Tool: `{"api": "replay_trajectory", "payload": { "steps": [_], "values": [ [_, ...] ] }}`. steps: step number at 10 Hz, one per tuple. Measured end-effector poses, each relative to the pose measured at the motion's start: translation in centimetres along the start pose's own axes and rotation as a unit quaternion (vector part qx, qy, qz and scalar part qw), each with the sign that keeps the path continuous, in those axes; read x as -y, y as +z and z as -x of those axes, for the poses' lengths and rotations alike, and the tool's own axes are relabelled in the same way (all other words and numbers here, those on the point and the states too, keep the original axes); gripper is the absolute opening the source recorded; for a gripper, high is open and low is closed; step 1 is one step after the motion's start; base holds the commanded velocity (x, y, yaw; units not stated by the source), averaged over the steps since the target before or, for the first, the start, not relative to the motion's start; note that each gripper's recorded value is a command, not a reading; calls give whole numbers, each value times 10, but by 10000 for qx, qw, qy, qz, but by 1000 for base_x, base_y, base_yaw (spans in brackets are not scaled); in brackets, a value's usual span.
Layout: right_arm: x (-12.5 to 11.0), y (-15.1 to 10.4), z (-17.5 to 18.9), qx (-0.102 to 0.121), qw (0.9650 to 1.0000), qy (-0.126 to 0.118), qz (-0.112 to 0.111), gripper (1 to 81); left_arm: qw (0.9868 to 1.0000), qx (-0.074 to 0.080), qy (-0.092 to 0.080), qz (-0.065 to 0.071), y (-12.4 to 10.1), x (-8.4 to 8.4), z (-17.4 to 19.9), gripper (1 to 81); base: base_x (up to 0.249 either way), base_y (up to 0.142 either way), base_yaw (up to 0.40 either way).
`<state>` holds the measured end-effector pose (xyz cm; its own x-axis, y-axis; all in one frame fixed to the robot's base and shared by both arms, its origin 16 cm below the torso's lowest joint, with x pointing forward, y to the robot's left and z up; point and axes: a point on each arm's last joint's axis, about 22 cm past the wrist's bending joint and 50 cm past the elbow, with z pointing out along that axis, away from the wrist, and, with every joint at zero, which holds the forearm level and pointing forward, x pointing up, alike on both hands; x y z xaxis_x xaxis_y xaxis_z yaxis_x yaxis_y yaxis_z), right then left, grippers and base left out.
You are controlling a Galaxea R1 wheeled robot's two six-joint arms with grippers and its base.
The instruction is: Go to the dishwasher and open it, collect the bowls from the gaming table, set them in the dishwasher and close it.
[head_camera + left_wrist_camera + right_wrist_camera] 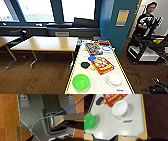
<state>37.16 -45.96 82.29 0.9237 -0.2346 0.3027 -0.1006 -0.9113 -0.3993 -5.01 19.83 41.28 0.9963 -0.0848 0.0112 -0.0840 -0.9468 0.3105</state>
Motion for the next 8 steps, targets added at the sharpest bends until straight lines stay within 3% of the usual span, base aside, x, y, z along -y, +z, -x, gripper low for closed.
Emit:
{"api": "replay_trajectory", "payload": {
  "steps": [1,3,4,6,8],
  "values": [
    [-9,18,-9,79,9999,103,111,811,10000,93,-18,14,1,-1,7,811,0,0,0],
    [1,72,-2,474,9987,159,52,811,9994,341,-101,39,2,-3,26,811,0,0,0],
    [2,82,-1,555,9982,197,55,811,9991,402,-128,46,2,-4,31,811,0,0,0],
    [-12,80,-30,416,9984,273,264,811,9992,366,-124,48,4,-3,24,811,0,0,0],
    [3,92,-64,251,9990,291,239,811,9993,362,-127,44,4,-3,23,811,0,0,0]
  ]
}}
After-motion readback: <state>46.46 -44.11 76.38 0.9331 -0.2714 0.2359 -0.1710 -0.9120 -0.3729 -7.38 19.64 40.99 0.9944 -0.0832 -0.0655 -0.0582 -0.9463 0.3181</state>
